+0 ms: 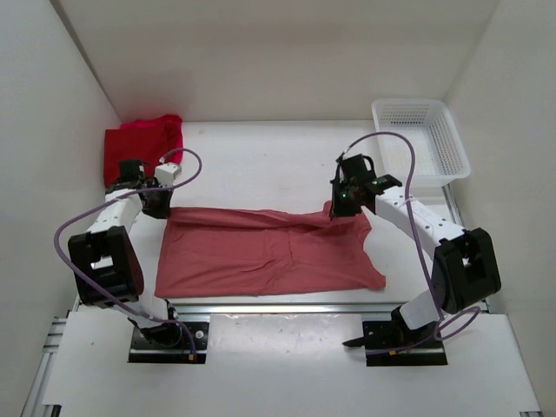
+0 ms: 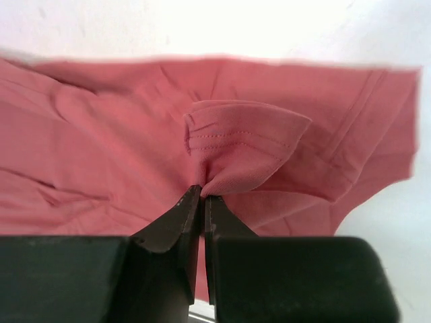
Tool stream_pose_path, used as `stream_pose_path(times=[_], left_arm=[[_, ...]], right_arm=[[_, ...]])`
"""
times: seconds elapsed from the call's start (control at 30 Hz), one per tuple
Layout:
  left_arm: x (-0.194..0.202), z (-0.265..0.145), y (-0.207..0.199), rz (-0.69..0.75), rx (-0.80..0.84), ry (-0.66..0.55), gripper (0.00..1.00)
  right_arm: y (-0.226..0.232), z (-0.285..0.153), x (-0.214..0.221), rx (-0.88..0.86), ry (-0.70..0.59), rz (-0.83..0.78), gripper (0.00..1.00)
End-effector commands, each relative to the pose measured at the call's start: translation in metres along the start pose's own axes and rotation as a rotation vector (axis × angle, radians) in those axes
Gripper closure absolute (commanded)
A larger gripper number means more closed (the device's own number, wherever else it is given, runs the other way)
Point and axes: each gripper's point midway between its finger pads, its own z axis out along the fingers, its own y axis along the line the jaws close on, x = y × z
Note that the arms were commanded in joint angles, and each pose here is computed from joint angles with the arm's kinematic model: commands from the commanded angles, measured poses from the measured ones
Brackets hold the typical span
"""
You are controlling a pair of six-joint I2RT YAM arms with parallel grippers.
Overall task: Fold and stack the t-shirts
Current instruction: Fold the other side of the tshirt into a rectangle
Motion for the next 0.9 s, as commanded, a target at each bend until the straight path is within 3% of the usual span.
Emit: stream_pose_path(times=[0.0,0.17,0.37,0.5,0.87], left_arm=[[-0.010,-0.026,0.001,0.064,-0.017,-0.063,1.00],[0.014,-0.021,-0.011,0.131,-0.016,-0.020,1.00],[-0.031,-0.020,0.010,0.138,-0.134,-0.147,1.00],[-0.039,-0.027,0.012,0.150,-0.104,-0.162,1.00],[0.032,-0.026,-0.014,0.141,-0.011,0.000,0.94]], right_arm=[[0.016,0.004,0.012,-0.089,-0.025,0.032,1.00],[0.015,0.014,0.032,-0.111,-0.027,0.070,1.00],[0.004,0.016,-0.008,-0.107,-0.099,0.100,1.00],[0.004,0.017,-0.007,-0.124,-0.076,0.096,1.00],[-0.004,0.022,0.070,-0.152,0.013,0.201,0.99]])
